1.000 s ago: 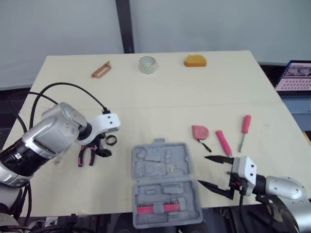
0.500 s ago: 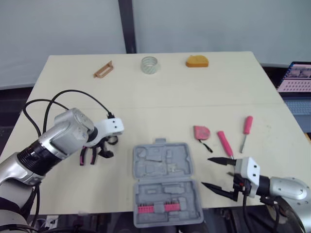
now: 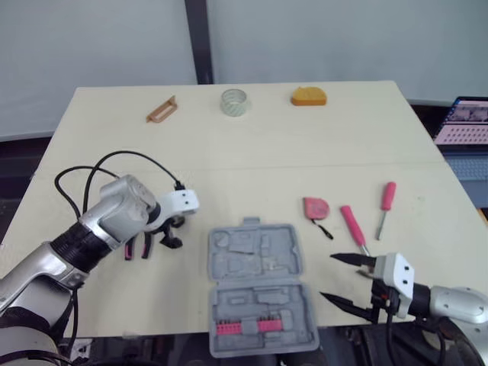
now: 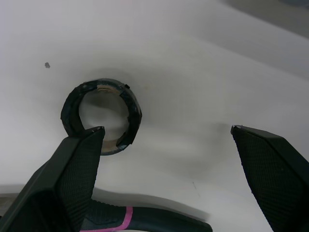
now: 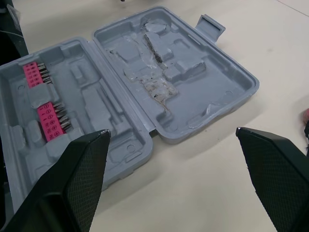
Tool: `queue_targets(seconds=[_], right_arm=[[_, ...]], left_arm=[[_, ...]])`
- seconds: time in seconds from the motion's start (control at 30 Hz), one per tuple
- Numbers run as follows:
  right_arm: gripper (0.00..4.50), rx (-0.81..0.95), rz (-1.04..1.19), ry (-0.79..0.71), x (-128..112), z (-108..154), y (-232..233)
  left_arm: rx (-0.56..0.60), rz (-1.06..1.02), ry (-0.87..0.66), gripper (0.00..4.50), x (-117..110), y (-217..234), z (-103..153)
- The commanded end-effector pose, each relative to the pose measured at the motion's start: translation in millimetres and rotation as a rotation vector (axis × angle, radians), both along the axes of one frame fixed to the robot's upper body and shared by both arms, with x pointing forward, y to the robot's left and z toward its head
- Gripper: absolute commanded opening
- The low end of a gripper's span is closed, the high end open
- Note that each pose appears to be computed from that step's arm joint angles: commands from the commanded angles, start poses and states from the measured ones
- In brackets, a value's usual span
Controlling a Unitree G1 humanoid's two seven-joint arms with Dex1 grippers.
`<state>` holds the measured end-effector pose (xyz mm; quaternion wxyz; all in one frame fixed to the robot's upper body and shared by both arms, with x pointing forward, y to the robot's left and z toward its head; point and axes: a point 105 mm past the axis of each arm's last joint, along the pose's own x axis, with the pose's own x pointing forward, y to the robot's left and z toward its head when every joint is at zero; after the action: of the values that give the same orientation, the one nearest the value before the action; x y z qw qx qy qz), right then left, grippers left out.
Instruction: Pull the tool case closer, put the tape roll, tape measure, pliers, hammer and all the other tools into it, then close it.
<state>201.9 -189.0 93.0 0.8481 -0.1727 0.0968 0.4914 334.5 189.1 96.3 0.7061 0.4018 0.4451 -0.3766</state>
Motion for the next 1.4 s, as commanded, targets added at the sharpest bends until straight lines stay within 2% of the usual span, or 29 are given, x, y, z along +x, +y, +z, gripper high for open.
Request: queue_targets(seconds=[0.03,0.07,0.17,0.4,0.63,0.73,0.87,1.0,1.13,1.23,1.4], right_arm=[[4.40,-0.006,0.001,-0.043,-1.7,8.3,-3.9],[4.40,-0.006,0.000,-0.042,-2.0,7.6,-4.9],[4.50,-0.008,-0.004,-0.040,-3.1,5.5,-7.9],[4.50,-0.001,-0.014,-0.044,-3.6,3.0,-12.2],[4.50,0.041,-0.023,-0.063,-1.2,4.4,-11.9],[4.50,0.055,-0.018,-0.086,0.1,7.7,-11.8],[4.50,0.059,-0.005,-0.093,-1.3,9.7,-11.3],[4.50,0.057,-0.008,-0.105,0.7,10.9,-11.3],[4.50,0.056,-0.003,-0.109,4.1,10.8,-7.2],[4.50,0.041,0.015,-0.107,3.8,9.4,-4.4],[4.50,0.025,0.024,-0.105,0.6,6.5,-3.6]], left_arm=[[0.011,-0.005,-0.006,4.50,1.6,3.1,1.3],[0.010,-0.002,-0.003,4.50,2.0,3.8,0.1],[0.011,0.006,-0.002,3.61,3.5,6.6,-3.6],[0.015,0.018,-0.001,0.05,3.8,10.3,-4.8],[0.020,0.025,-0.004,0.05,3.8,14.5,-4.3],[0.004,-0.005,-0.023,0.05,3.5,17.4,4.3],[-0.115,-0.041,-0.048,0.05,-4.2,18.9,32.6],[-0.260,-0.191,-0.029,0.05,-27.6,9.9,59.5],[-0.443,-0.280,0.072,0.05,-55.8,-5.3,79.7],[-0.561,-0.320,0.132,0.05,-64.7,-20.2,85.4],[-0.598,-0.415,0.151,0.05,-62.3,-37.4,76.4]])
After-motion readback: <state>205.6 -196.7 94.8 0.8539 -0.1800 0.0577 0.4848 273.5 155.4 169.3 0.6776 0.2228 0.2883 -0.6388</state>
